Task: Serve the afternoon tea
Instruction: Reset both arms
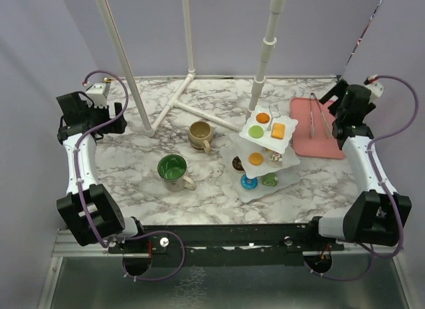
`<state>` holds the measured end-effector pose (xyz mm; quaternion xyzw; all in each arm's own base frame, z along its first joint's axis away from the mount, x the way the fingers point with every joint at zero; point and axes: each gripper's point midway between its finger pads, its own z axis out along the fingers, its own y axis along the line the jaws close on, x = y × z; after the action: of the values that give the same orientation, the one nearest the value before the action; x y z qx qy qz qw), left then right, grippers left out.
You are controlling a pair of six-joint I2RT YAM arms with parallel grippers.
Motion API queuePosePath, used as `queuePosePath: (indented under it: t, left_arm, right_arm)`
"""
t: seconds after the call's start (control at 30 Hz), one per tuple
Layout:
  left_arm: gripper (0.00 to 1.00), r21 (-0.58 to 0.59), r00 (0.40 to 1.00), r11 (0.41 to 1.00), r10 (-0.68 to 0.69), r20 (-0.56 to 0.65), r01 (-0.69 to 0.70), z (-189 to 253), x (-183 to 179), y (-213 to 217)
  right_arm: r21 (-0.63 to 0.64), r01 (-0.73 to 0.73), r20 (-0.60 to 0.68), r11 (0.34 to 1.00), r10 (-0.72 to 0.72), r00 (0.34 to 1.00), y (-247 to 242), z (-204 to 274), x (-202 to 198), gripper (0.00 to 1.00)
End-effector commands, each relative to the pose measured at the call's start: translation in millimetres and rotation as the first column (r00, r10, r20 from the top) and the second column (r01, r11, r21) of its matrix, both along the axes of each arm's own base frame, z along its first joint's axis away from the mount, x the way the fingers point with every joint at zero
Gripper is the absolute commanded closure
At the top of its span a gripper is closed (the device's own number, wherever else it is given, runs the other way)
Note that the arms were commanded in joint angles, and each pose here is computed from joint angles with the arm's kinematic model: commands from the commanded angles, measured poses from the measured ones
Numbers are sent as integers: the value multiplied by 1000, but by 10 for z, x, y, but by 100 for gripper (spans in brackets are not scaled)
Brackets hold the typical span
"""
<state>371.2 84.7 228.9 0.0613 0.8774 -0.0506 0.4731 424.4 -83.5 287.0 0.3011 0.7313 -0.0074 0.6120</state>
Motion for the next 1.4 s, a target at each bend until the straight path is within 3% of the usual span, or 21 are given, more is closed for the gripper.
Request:
queuePosePath:
  t: [0.0, 0.13, 0.23, 0.4, 0.6, 1.07, 1.37]
  left_arm:
    - [1, -10, 997, 999, 42, 59, -42, -383, 192, 116]
    - [1, -50, 983, 992, 124, 133, -118, -678, 298, 172]
    - [1, -62, 970, 981, 190, 153, -182, -921, 337, 177]
    - [1, -49, 955, 971, 238, 177, -233, -1192, 368, 40]
    - [1, -118, 931, 966, 255, 261, -232, -1236, 392, -255]
    - [1, -175, 903, 960, 266, 336, -218, -1380, 335, -548]
    - [1, -117, 893, 982, 183, 412, -147, -1425, 270, -821]
  right_arm:
    - [-27, 213, 24, 977, -212, 977, -382, -407, -141, 0]
    - [-120, 250, 23, 961, -249, 968, -516, -787, -209, 0]
    - [-135, 237, -45, 962, -245, 968, -513, -1160, -229, 0]
    - [-159, 192, -26, 968, -199, 980, -440, -1516, -373, 0]
    - [-195, 63, 57, 979, -53, 997, -231, -1437, -395, 0]
    - [-214, 67, 58, 974, -56, 997, -201, -1509, -645, 1]
    - [-287, 3, 49, 958, 12, 999, 25, -1613, -599, 0]
